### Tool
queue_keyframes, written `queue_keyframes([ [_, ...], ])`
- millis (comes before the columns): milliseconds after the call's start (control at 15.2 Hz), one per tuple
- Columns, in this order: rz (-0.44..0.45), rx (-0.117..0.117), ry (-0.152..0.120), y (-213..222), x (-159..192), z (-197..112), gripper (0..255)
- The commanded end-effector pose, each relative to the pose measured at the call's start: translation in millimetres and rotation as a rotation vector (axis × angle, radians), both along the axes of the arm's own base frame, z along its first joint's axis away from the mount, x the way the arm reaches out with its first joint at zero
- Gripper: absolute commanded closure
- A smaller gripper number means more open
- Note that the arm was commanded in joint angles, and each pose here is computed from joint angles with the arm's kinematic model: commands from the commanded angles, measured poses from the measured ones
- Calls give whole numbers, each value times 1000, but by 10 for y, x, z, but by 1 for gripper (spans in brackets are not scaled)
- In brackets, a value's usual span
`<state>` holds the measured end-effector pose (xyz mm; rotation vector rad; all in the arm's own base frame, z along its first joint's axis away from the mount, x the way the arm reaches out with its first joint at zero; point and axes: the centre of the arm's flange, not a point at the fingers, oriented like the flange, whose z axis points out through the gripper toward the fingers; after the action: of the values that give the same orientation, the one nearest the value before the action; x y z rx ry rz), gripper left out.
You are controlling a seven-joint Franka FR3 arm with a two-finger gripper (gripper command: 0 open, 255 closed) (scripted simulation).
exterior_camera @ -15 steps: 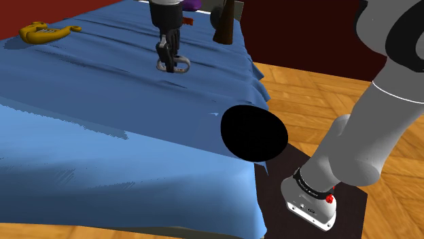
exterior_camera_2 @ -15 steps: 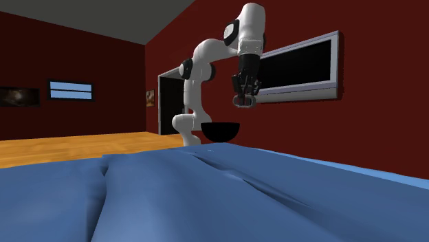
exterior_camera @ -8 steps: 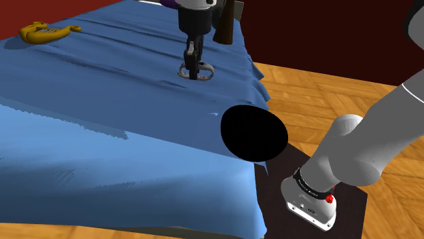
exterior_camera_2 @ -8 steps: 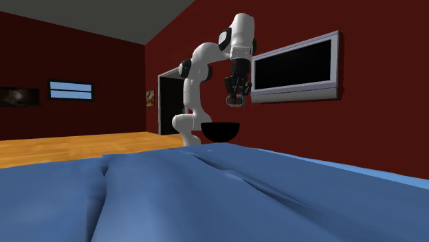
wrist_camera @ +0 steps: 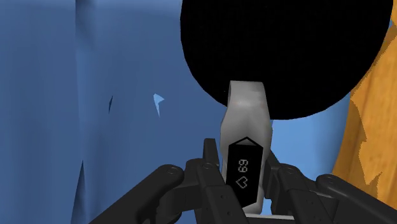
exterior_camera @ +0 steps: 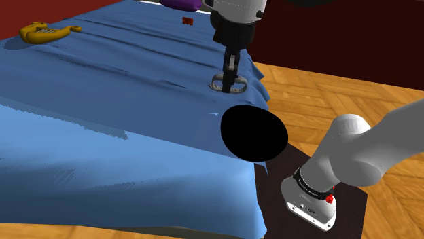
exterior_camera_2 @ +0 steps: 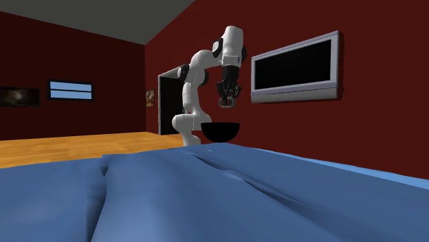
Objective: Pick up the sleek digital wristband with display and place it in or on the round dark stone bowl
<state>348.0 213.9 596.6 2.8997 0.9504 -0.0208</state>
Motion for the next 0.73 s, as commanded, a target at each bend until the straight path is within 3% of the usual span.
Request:
queue_keyframes([
  [0, -1, 1, 0, -81, -297, -17, 255],
  [396, -1, 1, 0, -287, -1060, -12, 255],
  [660, -1, 1, 0, -287, -1060, -223, 255],
])
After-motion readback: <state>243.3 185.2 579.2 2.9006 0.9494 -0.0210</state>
